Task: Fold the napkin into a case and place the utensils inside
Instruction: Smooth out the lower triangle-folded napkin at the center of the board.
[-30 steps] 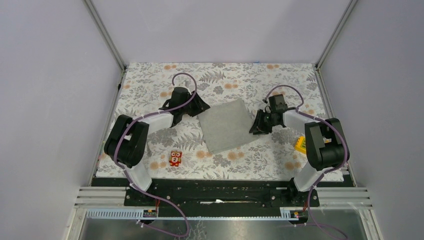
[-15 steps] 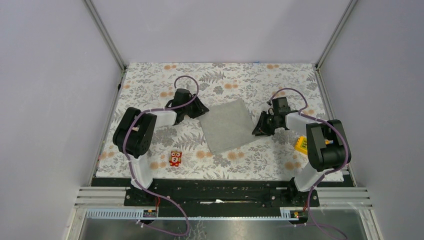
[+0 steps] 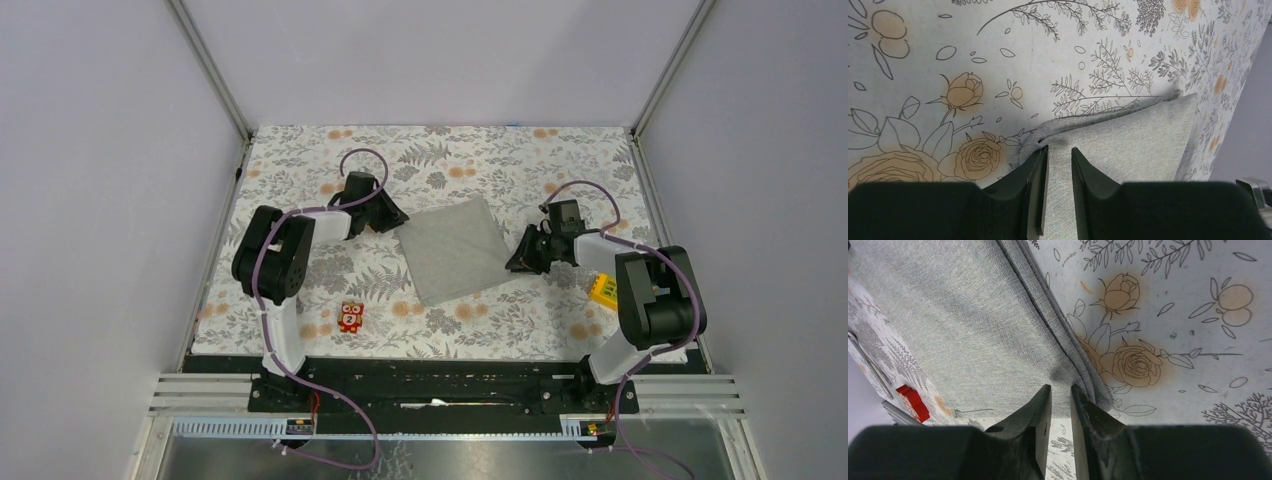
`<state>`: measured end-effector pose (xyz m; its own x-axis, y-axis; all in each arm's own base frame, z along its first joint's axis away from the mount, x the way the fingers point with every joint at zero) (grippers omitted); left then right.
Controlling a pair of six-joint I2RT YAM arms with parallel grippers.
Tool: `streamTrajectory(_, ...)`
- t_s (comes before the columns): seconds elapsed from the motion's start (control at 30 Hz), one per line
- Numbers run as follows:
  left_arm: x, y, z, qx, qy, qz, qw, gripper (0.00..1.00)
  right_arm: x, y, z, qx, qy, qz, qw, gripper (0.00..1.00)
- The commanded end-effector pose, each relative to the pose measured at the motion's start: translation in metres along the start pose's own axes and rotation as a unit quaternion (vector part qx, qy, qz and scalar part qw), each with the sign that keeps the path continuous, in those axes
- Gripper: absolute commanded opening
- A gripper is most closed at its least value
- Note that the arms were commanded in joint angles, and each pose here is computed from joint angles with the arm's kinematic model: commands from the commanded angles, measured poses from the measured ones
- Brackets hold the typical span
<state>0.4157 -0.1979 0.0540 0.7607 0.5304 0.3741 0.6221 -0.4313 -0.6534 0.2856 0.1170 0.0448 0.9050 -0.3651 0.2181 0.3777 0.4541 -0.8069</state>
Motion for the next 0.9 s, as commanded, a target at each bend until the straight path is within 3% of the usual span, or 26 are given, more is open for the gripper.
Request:
streamTrajectory(0.0, 0.010, -0.013, 0.010, 0.031, 0.006, -0.030, 0.999, 0.29, 0.006, -0.011, -0.013, -0.047, -0.005, -0.032, 0.998, 0.29)
streamTrajectory(0.17, 0.011, -0.031, -0.022, -0.038, 0.068, -0.038, 0.996, 0.34, 0.020, -0.031, 0.010, -0.016, -0.043, -0.037, 0.998, 0.35)
streamTrajectory(0.37, 0.012, -0.042, -0.062, -0.130, 0.076, -0.014, 0.988, 0.35, 0.025, -0.036, 0.034, 0.043, -0.043, -0.033, 0.998, 0.38)
streamTrajectory(0.63, -0.002, -0.006, 0.005, -0.019, 0.011, 0.031, 0.999, 0.35, 0.010, -0.013, -0.005, -0.009, 0.014, -0.039, 0.999, 0.36)
streamTrajectory(0.77, -0.002, -0.008, 0.000, -0.026, 0.024, 0.035, 0.999, 0.37, 0.000, -0.009, -0.018, -0.030, 0.014, -0.026, 0.999, 0.35)
streamTrajectory(0.87, 0.003, -0.024, -0.021, -0.052, 0.061, 0.018, 0.997, 0.46, 0.011, -0.026, -0.006, -0.027, -0.019, -0.049, 0.998, 0.35)
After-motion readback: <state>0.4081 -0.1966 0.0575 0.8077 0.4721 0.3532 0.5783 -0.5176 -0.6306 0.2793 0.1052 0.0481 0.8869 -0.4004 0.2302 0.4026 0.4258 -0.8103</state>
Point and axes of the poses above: each gripper's point midway between its finger pads, its own y axis out along the fingers, its own z axis along the line the jaws close on, x = y × z, the point moved 4 cm from there along -y, back along the fingers, and after that the axes turned 2 degrees about y, right-handed, at the moved point
